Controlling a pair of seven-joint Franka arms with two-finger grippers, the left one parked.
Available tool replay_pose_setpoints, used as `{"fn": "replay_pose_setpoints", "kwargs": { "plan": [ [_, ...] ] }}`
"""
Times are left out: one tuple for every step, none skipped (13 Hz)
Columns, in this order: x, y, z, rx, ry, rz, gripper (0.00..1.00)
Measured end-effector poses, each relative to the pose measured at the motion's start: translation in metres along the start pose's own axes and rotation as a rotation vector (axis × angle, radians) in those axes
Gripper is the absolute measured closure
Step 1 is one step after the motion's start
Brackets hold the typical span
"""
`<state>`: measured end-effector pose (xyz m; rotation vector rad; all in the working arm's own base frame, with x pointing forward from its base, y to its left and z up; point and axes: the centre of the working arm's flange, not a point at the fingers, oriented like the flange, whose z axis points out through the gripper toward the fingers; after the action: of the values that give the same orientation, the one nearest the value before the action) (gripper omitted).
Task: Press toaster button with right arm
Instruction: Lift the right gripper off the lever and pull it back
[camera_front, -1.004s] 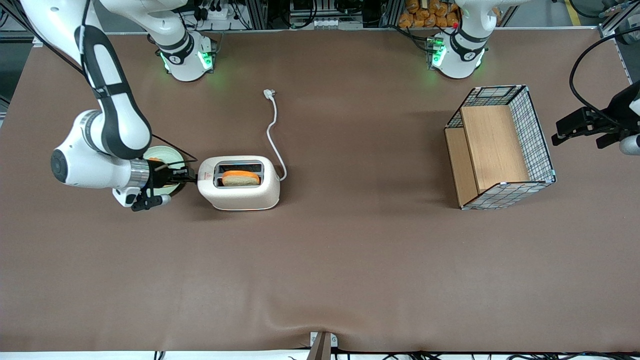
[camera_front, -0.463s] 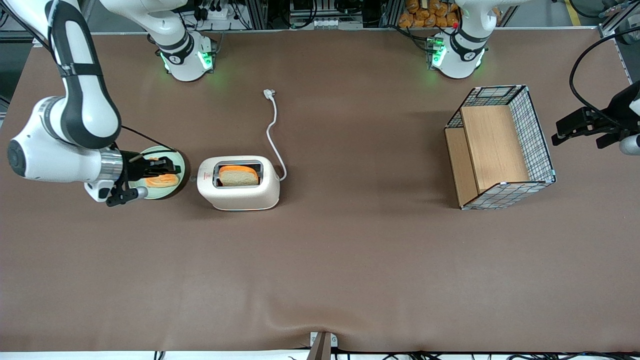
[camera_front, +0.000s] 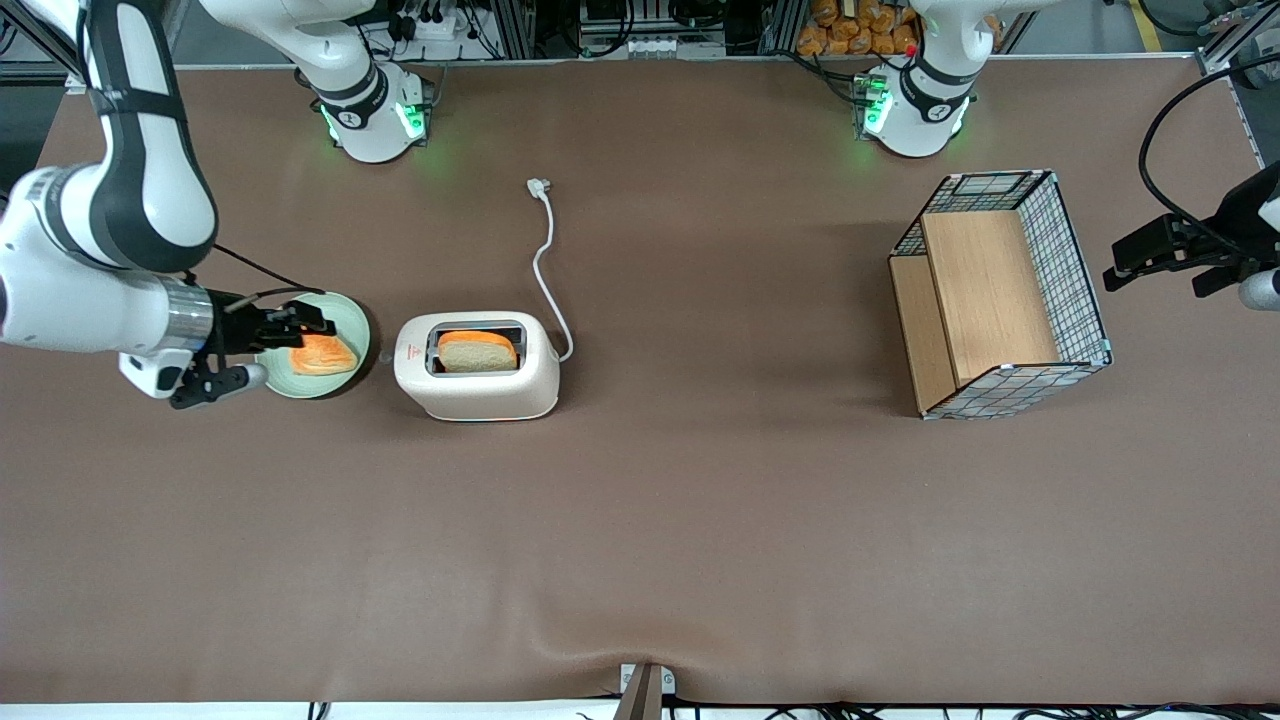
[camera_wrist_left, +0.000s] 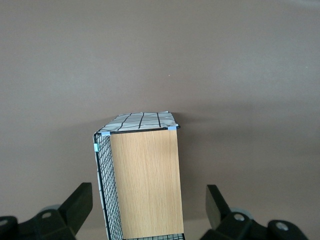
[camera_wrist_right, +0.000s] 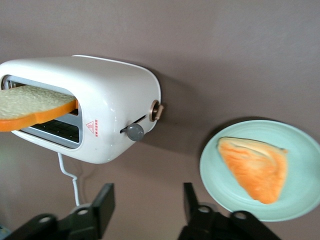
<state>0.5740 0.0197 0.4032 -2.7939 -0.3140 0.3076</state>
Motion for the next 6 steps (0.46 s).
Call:
{"fn": "replay_pose_setpoints", "kwargs": {
  "plan": [
    [-0.001, -0.001, -0.013, -0.031, 0.013, -0.010, 0.18],
    [-0.003, -0.002, -0.026, -0.069, 0.025, -0.022, 0.09],
    [-0.006, -0.004, -0.041, -0.113, 0.040, -0.037, 0.00],
    [-0.011, -0.006, -0.057, -0.159, 0.053, -0.047, 0.00],
    [-0.019, -0.009, -0.073, -0.203, 0.062, -0.049, 0.00],
    [-0.028, -0.013, -0.090, -0.237, 0.066, -0.038, 0.00]
  ]
}}
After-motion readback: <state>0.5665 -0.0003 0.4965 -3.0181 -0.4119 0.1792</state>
